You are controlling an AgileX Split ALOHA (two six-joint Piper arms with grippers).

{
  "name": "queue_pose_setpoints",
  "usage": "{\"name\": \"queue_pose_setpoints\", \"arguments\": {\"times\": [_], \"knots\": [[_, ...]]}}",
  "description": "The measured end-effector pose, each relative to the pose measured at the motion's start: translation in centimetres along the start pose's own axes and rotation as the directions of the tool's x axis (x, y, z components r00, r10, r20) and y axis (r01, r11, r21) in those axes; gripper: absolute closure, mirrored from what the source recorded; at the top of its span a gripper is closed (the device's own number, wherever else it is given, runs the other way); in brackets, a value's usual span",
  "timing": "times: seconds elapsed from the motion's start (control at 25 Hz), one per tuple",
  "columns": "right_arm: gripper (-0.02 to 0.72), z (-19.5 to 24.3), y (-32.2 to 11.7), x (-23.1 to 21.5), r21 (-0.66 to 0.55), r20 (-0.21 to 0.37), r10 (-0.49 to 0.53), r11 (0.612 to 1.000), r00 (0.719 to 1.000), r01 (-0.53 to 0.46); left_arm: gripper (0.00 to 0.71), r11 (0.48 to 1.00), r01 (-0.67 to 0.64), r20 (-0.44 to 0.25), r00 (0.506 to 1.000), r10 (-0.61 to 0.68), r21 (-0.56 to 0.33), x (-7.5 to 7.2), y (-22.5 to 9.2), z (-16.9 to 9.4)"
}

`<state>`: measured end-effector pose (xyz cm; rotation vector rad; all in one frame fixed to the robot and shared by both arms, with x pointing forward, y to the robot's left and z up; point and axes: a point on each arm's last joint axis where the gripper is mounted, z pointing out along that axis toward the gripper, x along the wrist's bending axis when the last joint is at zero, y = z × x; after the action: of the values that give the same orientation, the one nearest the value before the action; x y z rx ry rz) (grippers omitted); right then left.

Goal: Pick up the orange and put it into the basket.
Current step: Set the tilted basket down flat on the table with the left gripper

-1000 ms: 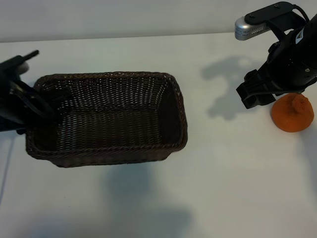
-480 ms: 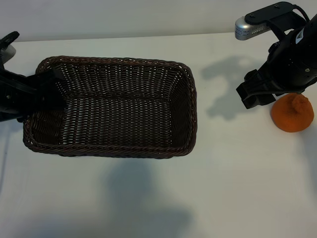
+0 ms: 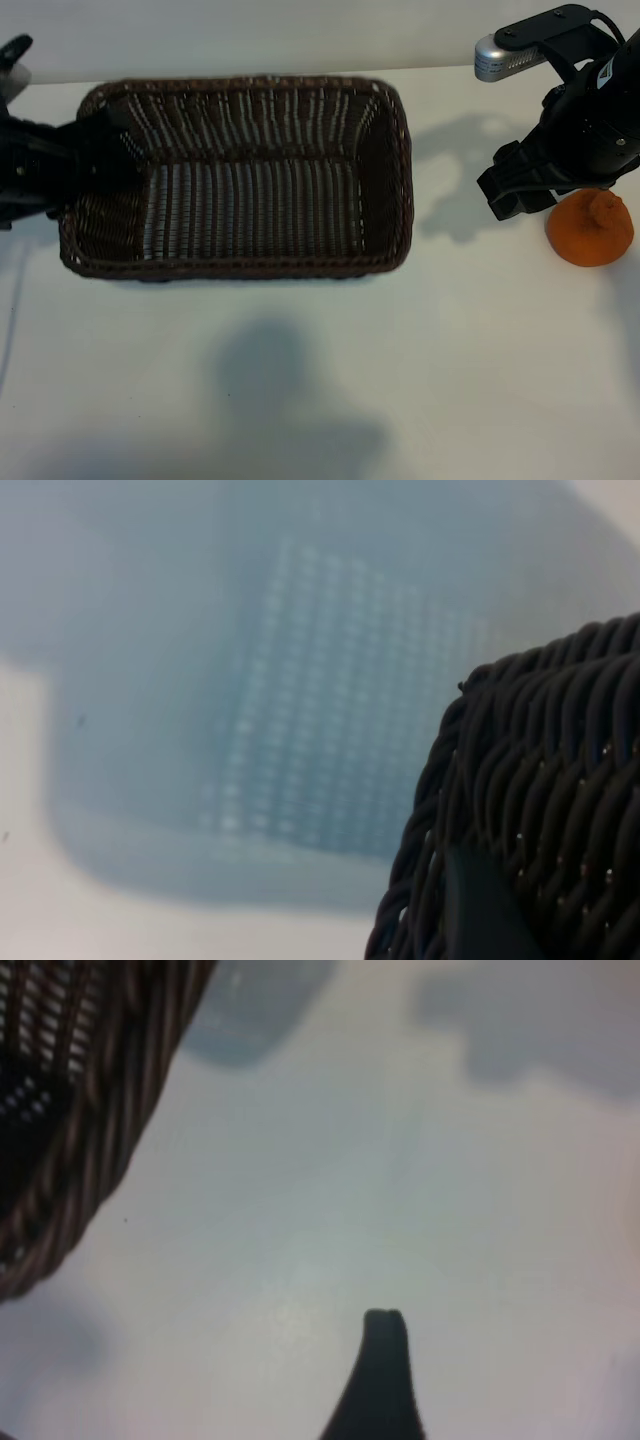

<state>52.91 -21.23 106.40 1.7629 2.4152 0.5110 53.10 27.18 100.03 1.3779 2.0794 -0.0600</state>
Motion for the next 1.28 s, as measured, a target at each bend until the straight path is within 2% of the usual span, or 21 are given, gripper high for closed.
{"name": "queue_pose_setpoints", "arguments": {"times": [0.16,0.32,0.52,0.76,1.0,1.28], "knots": [[0.111,0.0,-0.1,0.0,0.008,-0.001,0.0,1.0,1.0,0.0,0.373,1.0,-0.005,0.016,1.0,0.006,-0.014,-0.8,1.0,0.3],[0.126,0.0,-0.1,0.0,0.012,-0.001,0.0,1.0,1.0,0.0,0.373,1.0,-0.021,0.036,0.999,0.021,-0.004,-2.1,1.4,1.6],[0.129,0.0,-0.1,0.0,0.012,0.0,-0.001,1.0,1.0,0.001,0.373,0.999,-0.042,0.044,0.998,0.041,0.03,-4.2,1.2,4.6],[0.131,0.0,-0.1,0.0,0.014,0.0,0.0,1.0,1.0,0.0,0.373,0.998,-0.04,0.035,0.999,0.038,0.051,-5.6,0.6,8.0],[0.131,0.0,-0.1,0.0,0.014,0.0,0.0,1.0,1.0,0.0,0.373,0.998,-0.018,0.029,0.999,0.016,0.068,-5.9,0.5,10.1],[0.131,0.0,-0.1,0.0,0.014,0.0,0.0,1.0,1.0,0.0,0.373,0.997,-0.005,0.004,1.0,0.005,0.078,-5.3,0.4,11.6]]}}
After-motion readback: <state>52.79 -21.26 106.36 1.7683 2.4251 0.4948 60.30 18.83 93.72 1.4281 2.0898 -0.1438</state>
